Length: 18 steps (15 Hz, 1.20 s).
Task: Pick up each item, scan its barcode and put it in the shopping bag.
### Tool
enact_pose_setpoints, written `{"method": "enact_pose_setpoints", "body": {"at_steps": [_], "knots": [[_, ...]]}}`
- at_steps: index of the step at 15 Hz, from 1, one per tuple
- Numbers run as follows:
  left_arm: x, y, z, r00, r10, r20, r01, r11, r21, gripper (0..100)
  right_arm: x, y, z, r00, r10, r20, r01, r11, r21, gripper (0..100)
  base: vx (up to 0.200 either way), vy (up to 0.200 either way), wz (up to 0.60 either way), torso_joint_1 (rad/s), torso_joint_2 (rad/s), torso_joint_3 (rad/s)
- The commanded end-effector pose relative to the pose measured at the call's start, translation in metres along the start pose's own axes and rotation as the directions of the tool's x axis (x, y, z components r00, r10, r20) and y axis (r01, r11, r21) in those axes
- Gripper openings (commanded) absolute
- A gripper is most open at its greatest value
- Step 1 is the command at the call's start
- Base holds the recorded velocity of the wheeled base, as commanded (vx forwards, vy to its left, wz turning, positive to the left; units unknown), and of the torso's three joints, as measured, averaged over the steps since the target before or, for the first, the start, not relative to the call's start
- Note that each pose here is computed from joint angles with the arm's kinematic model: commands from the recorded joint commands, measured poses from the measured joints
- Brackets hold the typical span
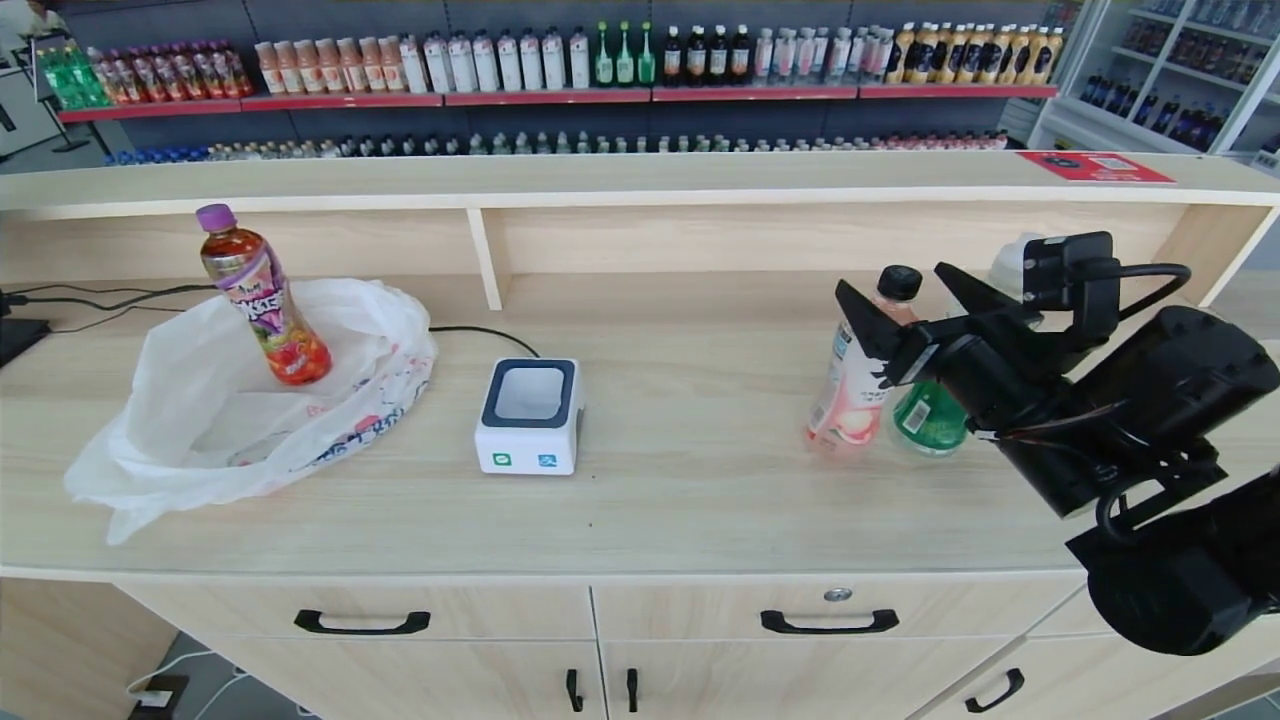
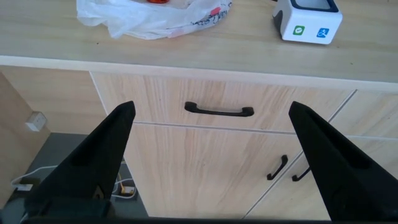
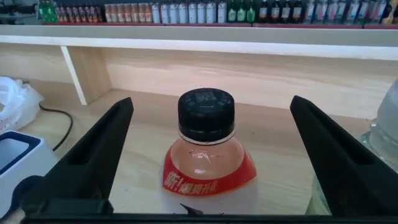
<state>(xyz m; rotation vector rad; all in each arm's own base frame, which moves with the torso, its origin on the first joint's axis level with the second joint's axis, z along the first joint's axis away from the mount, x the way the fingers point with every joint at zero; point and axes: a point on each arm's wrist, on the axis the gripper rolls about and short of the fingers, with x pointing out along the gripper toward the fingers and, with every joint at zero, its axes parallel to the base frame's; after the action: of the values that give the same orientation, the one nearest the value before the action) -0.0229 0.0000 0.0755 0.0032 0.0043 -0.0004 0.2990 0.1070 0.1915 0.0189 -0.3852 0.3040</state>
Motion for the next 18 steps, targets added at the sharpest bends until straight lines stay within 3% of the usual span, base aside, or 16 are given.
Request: {"method": "enact_pose_setpoints", "body": {"at_steps": [1,18], "knots": [[0.0,0.0,0.0,1.0,0.0,0.0,0.0,1.0,0.0,100,0.001,0.0,-0.007,1.0,0.001,-0.02,-0.001,1.0,-0.001,100,0.0,0.0,0.0,0.0,0.0,0.0],[0.0,0.0,0.0,1.0,0.0,0.001,0.0,1.0,0.0,100,0.007,0.001,-0.063,0.986,-0.037,-0.165,0.041,0.999,0.026,100,0.0,0.0,0.0,0.0,0.0,0.0]]}}
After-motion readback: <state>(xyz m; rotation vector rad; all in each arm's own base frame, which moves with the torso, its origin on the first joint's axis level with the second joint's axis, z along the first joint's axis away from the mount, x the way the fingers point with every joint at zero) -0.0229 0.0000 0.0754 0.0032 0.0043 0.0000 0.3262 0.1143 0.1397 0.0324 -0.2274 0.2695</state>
